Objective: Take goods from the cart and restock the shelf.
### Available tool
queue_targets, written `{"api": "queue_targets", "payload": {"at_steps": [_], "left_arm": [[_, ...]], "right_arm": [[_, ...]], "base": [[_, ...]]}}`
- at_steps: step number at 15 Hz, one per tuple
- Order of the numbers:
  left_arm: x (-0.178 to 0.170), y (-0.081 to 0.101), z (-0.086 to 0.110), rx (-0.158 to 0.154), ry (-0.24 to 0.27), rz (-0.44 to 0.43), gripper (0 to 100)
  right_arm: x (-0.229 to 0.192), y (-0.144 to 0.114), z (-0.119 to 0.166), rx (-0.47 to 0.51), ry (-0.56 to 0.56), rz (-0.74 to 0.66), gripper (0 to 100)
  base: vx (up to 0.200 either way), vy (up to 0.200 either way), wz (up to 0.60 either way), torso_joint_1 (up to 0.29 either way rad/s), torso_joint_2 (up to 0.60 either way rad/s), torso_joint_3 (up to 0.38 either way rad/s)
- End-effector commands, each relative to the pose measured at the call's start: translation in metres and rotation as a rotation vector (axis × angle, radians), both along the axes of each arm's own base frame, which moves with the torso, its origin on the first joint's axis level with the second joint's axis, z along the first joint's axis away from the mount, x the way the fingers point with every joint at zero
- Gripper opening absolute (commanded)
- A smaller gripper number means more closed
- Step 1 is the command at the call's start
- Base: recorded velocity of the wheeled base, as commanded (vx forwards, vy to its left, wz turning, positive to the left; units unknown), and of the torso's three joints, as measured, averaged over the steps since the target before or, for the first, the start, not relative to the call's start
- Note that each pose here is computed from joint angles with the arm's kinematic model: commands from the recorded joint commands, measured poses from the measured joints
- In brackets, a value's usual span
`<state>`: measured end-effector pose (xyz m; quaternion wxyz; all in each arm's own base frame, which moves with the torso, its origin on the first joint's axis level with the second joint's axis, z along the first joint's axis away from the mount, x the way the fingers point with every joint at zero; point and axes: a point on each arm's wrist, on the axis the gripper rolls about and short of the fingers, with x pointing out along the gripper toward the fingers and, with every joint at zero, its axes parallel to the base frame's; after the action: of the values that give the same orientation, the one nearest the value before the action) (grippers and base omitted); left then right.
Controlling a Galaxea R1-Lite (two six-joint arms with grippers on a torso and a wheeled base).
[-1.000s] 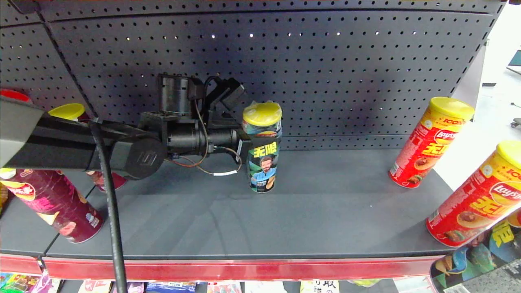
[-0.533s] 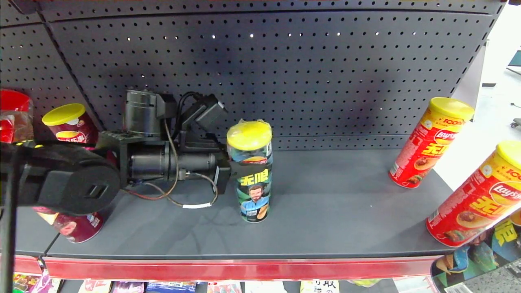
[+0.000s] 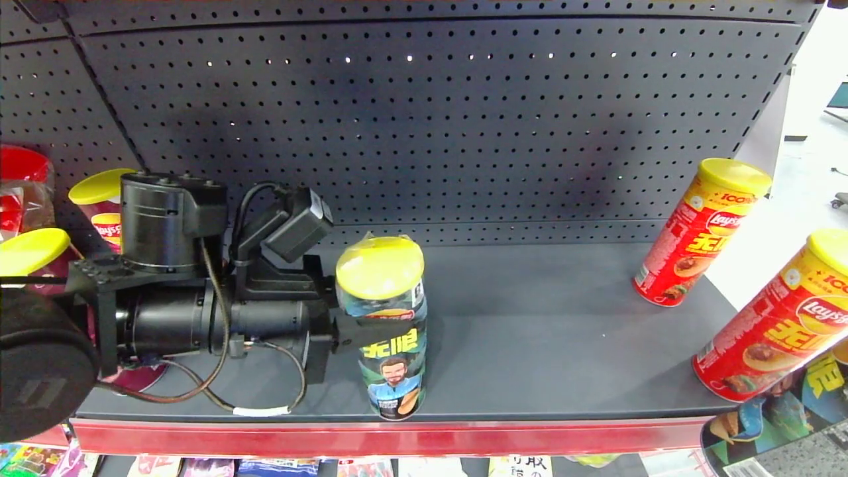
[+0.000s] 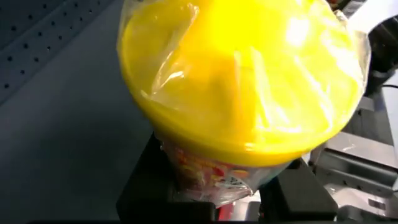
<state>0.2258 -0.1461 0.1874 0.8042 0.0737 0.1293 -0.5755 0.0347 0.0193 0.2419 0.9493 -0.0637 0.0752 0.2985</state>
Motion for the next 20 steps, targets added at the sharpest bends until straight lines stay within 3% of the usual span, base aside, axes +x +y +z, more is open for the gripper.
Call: {"api": "queue_targets", "payload": {"at_steps": [1, 6, 9, 10, 13, 16, 20], "left_arm": [[-0.012, 0.005, -0.003, 0.007, 0.012, -0.006, 0], [-0.011, 0.004, -0.008, 0.013, 0.038, -0.005, 0], [-0.011, 0.003, -0.011, 0.004, 0.055, -0.049, 0], [-0.012, 0.004, -0.013, 0.006, 0.061, -0.052, 100], [-0.015, 0.006, -0.011, 0.008, 0.051, -0.040, 100], [-0.020, 0.012, -0.011, 0.029, 0.037, 0.032, 100], [-0.026, 0.019, -0.007, 0.021, 0.021, 0.047, 100]], "right_arm": [[0.000, 0.000, 0.001, 0.000, 0.000, 0.001, 0], [0.002, 0.001, 0.002, -0.002, 0.002, 0.003, 0], [0.008, 0.004, 0.005, -0.007, 0.017, 0.006, 0], [0.011, 0.005, 0.008, -0.009, 0.019, 0.008, 0], [0.027, 0.014, 0.010, -0.026, 0.065, 0.061, 0], [0.048, 0.029, 0.019, -0.052, 0.099, 0.123, 0], [0.089, 0.060, 0.035, -0.050, 0.092, 0.175, 0]], "base": [[0.000, 0.000, 0.00, 0.000, 0.00, 0.000], [0.000, 0.000, 0.00, 0.000, 0.00, 0.000], [0.000, 0.000, 0.00, 0.000, 0.00, 0.000], [0.000, 0.000, 0.00, 0.000, 0.00, 0.000], [0.000, 0.000, 0.00, 0.000, 0.00, 0.000], [0.000, 0.000, 0.00, 0.000, 0.00, 0.000], [0.000, 0.000, 0.00, 0.000, 0.00, 0.000]]}}
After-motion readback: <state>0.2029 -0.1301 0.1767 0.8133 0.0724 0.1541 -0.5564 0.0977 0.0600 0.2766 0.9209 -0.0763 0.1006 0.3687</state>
